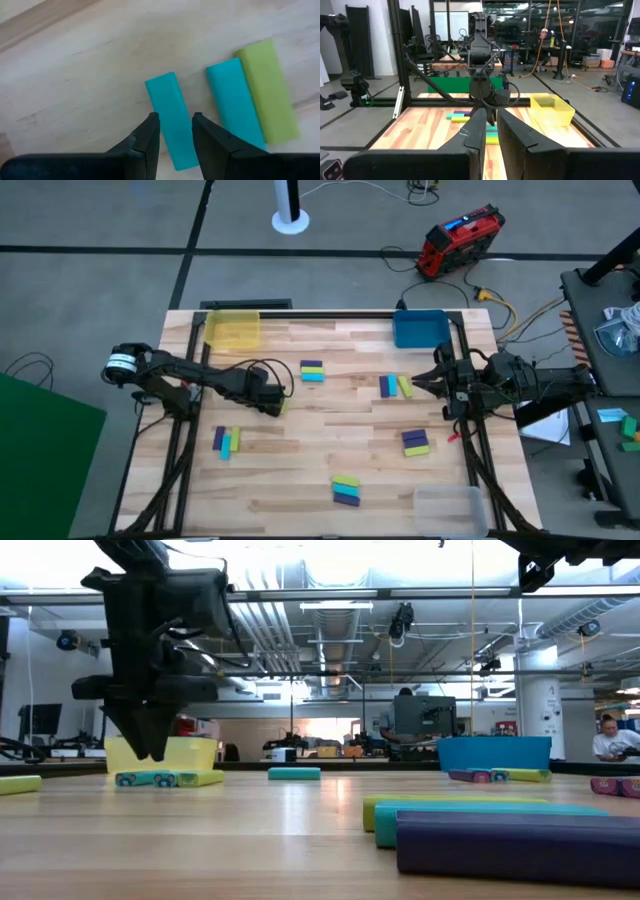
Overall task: Sort blocks
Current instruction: Put the light blue block into the yellow bin
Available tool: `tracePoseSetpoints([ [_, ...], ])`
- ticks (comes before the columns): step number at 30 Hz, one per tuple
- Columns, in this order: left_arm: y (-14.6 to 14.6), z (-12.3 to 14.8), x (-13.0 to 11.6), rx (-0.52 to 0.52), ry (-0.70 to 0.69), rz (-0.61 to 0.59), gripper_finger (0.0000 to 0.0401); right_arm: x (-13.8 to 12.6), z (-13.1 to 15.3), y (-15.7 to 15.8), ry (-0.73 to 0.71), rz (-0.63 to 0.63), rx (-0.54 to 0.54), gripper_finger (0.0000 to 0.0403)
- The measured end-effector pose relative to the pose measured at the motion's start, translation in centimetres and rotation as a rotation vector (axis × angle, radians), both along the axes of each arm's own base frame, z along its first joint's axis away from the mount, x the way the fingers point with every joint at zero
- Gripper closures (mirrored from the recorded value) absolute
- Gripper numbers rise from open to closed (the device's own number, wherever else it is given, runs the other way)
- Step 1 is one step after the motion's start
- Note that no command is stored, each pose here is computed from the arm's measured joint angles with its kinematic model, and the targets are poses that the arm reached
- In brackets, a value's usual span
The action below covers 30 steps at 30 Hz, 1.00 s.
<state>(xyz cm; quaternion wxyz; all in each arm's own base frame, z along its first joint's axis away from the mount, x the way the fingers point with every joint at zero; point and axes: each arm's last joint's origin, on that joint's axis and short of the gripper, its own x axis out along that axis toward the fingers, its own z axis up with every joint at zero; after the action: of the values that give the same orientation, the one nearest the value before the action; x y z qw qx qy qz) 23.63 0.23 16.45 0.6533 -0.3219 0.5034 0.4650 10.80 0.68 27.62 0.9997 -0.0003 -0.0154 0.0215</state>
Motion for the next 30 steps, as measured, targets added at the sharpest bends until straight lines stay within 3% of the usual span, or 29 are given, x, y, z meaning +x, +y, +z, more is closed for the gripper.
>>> tracePoseSetpoints([
  [8,0.0,0.6,0.4,-0.002,-0.023,0.008,0.0303,0.0,0.0,0.0,-0.001,0.000,-0.007,0.0364],
  [17,-0.2,0.5,-0.3,-0.022,0.012,0.140,0.0249,0.0,0.1,0.0,-0.006,-0.001,-0.018,0.0364],
  [23,-0.4,0.1,-0.1,-0.023,0.012,0.145,0.0213,0.0,0.0,0.0,-0.005,0.000,0.002,0.0364],
  [30,-0.4,-0.8,0.1,-0.020,0.040,0.149,0.0204,0.0,0.0,0.0,-0.002,0.000,0.002,0.0364],
])
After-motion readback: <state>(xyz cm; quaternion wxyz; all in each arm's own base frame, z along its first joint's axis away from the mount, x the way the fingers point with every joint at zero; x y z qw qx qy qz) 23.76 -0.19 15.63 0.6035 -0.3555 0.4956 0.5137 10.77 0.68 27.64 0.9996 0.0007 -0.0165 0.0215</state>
